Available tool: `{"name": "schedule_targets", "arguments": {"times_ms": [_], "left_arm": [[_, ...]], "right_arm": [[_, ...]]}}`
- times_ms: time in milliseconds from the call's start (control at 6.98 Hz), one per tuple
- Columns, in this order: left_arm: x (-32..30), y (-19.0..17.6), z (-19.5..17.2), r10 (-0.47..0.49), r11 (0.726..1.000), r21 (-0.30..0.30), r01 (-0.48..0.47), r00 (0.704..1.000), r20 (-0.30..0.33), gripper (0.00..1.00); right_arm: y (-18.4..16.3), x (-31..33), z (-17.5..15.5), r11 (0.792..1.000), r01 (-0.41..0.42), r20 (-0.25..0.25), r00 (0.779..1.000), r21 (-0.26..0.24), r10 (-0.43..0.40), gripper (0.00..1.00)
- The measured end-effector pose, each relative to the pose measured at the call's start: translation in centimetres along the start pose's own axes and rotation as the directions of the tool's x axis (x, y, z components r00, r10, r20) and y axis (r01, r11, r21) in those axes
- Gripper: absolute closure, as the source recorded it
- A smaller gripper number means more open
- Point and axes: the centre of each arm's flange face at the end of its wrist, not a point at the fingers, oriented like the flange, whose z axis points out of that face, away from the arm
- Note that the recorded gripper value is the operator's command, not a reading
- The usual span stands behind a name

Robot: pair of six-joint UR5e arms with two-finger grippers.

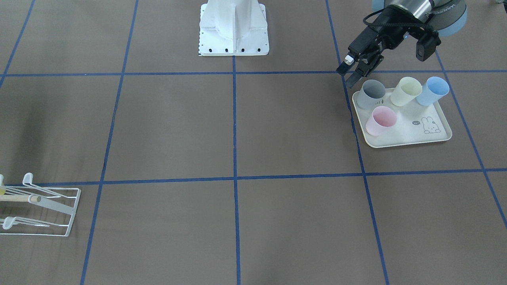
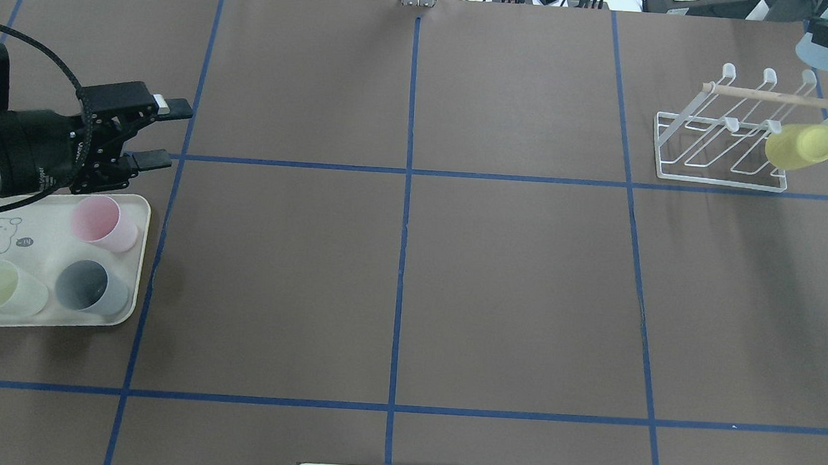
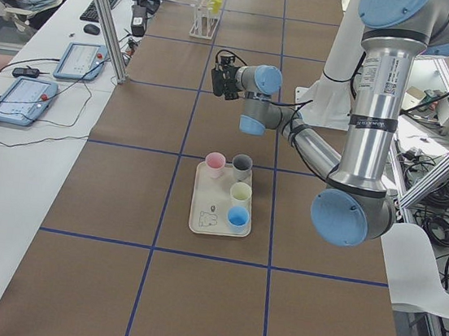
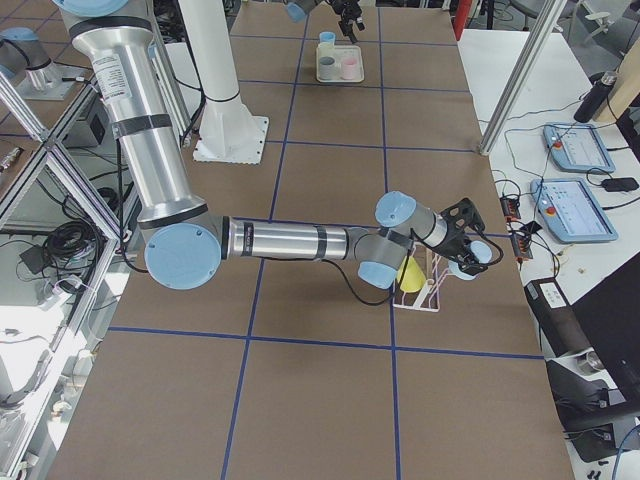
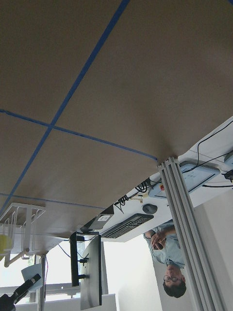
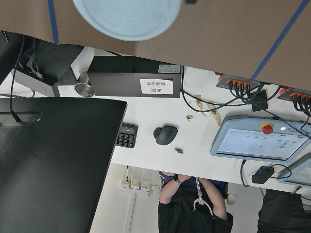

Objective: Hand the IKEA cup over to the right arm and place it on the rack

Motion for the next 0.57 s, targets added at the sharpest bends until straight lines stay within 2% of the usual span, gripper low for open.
{"name": "schedule_targets", "arguments": {"times_ms": [573], "left_arm": [[0.0,0.0,0.1,0.000,1.000,0.000,0.000,1.000,0.001,0.00]], "right_arm": [[2.9,0.0,0.5,0.999,0.007,0.000,1.000,-0.043,-0.007,1.00]]}}
